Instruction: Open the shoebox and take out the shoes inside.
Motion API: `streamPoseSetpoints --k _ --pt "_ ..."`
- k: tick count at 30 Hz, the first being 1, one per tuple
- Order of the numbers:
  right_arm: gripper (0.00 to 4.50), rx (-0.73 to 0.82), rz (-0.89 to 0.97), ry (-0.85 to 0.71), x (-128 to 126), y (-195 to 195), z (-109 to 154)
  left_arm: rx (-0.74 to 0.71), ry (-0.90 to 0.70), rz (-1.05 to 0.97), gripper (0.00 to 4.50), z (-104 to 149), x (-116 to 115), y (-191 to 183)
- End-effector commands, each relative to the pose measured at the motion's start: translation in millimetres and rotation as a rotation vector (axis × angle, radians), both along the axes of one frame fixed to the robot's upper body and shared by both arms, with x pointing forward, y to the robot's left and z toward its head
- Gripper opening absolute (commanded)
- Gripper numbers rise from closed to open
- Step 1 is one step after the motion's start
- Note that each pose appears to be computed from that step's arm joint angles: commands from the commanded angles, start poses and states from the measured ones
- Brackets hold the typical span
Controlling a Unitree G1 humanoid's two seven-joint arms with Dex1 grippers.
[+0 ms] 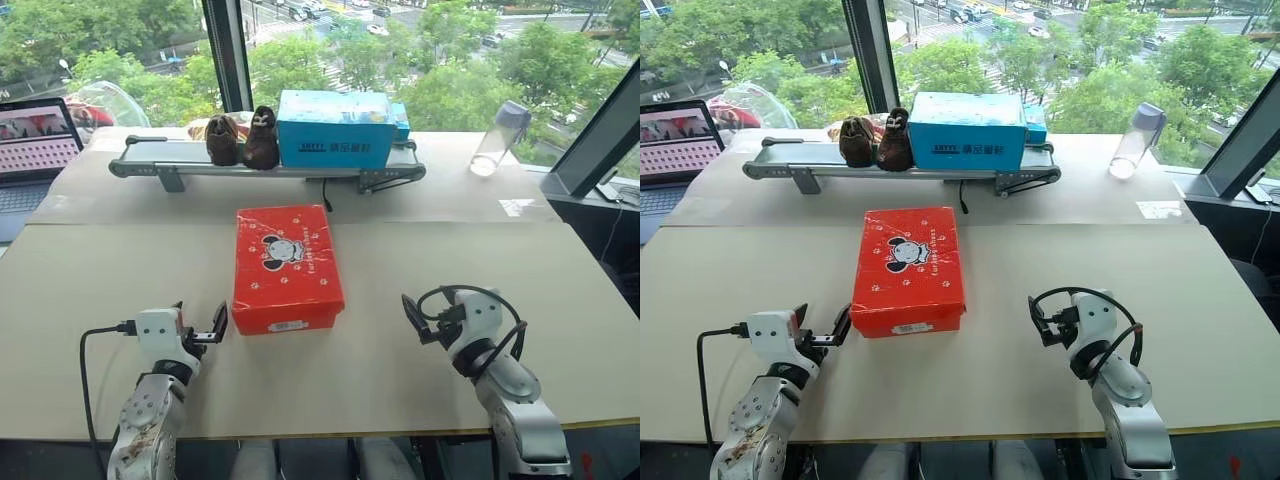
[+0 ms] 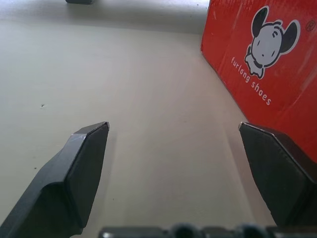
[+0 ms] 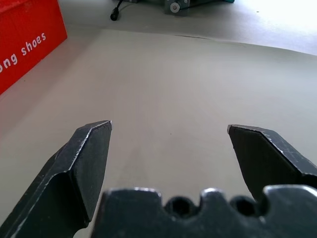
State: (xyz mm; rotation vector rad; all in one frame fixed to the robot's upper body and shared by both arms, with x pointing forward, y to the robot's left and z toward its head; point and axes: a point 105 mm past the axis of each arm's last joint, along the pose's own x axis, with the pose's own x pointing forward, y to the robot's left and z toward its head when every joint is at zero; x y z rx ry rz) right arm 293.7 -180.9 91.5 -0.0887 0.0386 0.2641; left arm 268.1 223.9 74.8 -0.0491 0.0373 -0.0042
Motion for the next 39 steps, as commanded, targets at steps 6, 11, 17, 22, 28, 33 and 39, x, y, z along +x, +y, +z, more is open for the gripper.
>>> streamPoseSetpoints --k 6,11,17,22,28,33,39 --pt "4.47 -0.041 0.103 -0.09 30.4 -2.7 44.6 0.154 -0.165 -0.193 4.5 55.8 14.9 27.4" --pt "3.73 -0.069 0.241 -0.097 38.0 2.9 62.7 0.24 -0.177 -0.361 3.47 84.7 24.6 35.7" --pt "1.64 -0.142 0.383 -0.11 36.3 18.0 75.5 0.33 -0.151 -0.459 1.36 94.9 31.9 41.7" --pt "0.05 -0.174 0.472 -0.097 35.8 28.2 78.3 0.339 -0.092 -0.543 0.0 87.5 36.2 42.5" --pt "0.05 -0.22 0.518 -0.072 51.7 44.6 69.8 0.422 -0.028 -0.529 0.0 61.9 58.3 38.9" --pt "0.05 -0.228 0.529 -0.039 77.6 63.1 52.7 0.471 -0.094 -0.519 0.0 58.0 90.4 13.2" --pt "0.05 -0.26 0.514 0.03 110.2 73.6 22.6 0.433 -0.195 -0.531 0.0 64.1 120.4 -32.4"
